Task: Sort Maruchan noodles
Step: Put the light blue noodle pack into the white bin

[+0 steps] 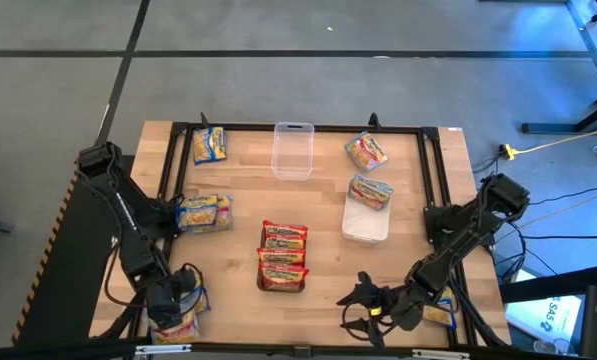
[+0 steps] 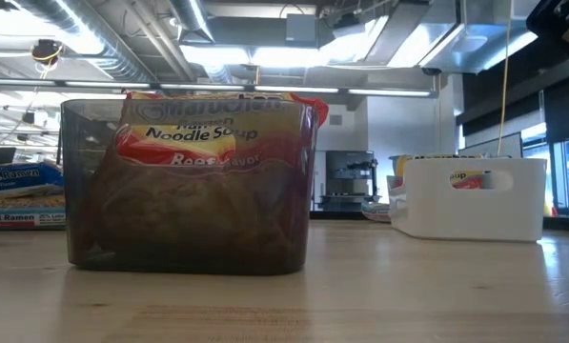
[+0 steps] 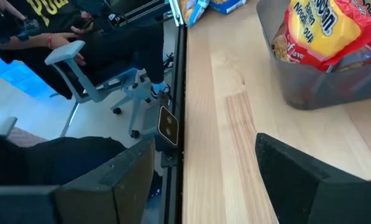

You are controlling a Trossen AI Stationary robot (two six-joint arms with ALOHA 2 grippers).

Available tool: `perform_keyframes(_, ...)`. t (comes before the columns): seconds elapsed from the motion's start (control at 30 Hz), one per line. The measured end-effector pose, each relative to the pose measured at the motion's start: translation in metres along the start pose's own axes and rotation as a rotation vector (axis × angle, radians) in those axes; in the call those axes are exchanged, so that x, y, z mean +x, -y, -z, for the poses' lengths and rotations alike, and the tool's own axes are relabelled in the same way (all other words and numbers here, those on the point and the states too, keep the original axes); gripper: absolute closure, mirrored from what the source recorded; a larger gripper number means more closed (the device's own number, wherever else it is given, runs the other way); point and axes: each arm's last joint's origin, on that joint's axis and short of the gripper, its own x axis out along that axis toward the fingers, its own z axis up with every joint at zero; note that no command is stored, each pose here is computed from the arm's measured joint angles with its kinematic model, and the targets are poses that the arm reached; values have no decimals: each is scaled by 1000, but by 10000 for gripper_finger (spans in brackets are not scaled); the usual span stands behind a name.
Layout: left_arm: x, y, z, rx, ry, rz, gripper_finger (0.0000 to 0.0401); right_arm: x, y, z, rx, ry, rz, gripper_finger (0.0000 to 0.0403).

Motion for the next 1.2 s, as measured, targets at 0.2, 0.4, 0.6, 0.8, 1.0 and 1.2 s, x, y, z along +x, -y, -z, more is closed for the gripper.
perform_keyframes(0.2,-3,2,2,55,67,45,200,2,3,-3,8,7,9,148)
perform_keyframes(0.4,6,3,4,78,181,12,201,2,3,-3,7,12,13,148)
perform_keyframes(0.6,18,6,5,89,178,8,201,2,3,-3,6,16,18,148)
perform_keyframes(0.8,18,18,9,174,183,121,201,2,4,-3,2,30,33,148)
perform_keyframes(1.0,26,10,7,142,260,121,202,2,4,-4,0,38,43,148)
perform_keyframes(1.2,33,9,8,117,213,215,205,2,4,-4,-2,38,42,148)
